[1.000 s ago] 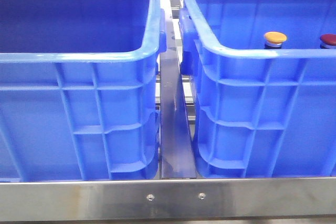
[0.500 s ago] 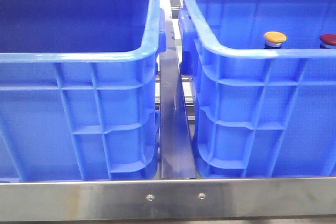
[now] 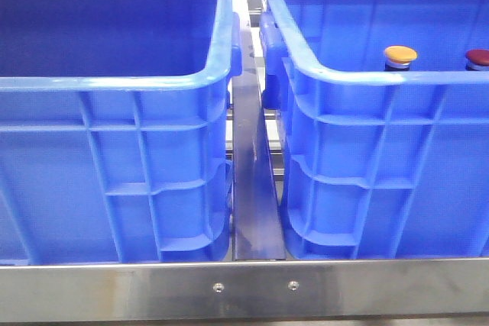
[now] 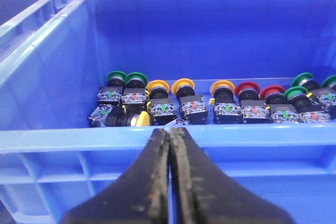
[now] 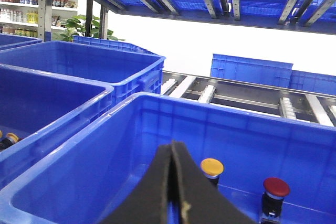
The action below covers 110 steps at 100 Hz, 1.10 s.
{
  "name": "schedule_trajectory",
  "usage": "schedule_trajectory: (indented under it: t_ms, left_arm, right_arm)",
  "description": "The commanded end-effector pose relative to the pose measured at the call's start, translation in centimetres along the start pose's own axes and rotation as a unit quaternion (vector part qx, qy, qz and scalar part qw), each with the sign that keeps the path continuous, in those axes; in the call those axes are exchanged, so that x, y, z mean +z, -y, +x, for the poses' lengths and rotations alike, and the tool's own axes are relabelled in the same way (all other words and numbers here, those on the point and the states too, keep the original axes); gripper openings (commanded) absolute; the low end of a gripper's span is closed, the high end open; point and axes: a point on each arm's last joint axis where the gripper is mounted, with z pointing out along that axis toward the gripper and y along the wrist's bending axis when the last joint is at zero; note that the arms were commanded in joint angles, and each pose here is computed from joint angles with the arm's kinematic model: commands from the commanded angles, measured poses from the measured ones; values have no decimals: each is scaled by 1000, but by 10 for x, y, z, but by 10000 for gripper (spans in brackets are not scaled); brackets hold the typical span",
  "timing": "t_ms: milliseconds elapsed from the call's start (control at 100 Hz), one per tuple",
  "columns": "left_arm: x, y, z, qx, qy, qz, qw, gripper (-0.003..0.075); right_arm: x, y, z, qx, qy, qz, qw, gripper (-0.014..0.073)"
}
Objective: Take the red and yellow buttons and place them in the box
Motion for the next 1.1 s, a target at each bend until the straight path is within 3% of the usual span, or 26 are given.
schedule_trajectory:
  t_ms: [0,360,560,710,890,1090]
  left_arm:
    - [-2,0,-3,-6,49,-1,999,-20]
    - [-2,0,-3,-6,49,-1,999,-20]
    - [-2,0,-3,-6,49,-1,999,-20]
    - [-2,0,-3,-6,49,-1,999,-20]
    - [-2,0,-3,-6,49,-1,999,-20]
    - [-2,0,-3,-6,49,-1,999,-20]
  right_arm:
    - [1,0,-9,16,12,0,1000,-102]
    - [1,1,-9,16,12,2,1000,-102]
    - [0,14,-6,13,1,75,997,-102]
    - [0,15,-3,-41,-22,79,996,-102]
    - [-2,19,1,7,-40,97,994,-102]
    - [-2,24,1,-10,-5,123,992,-102]
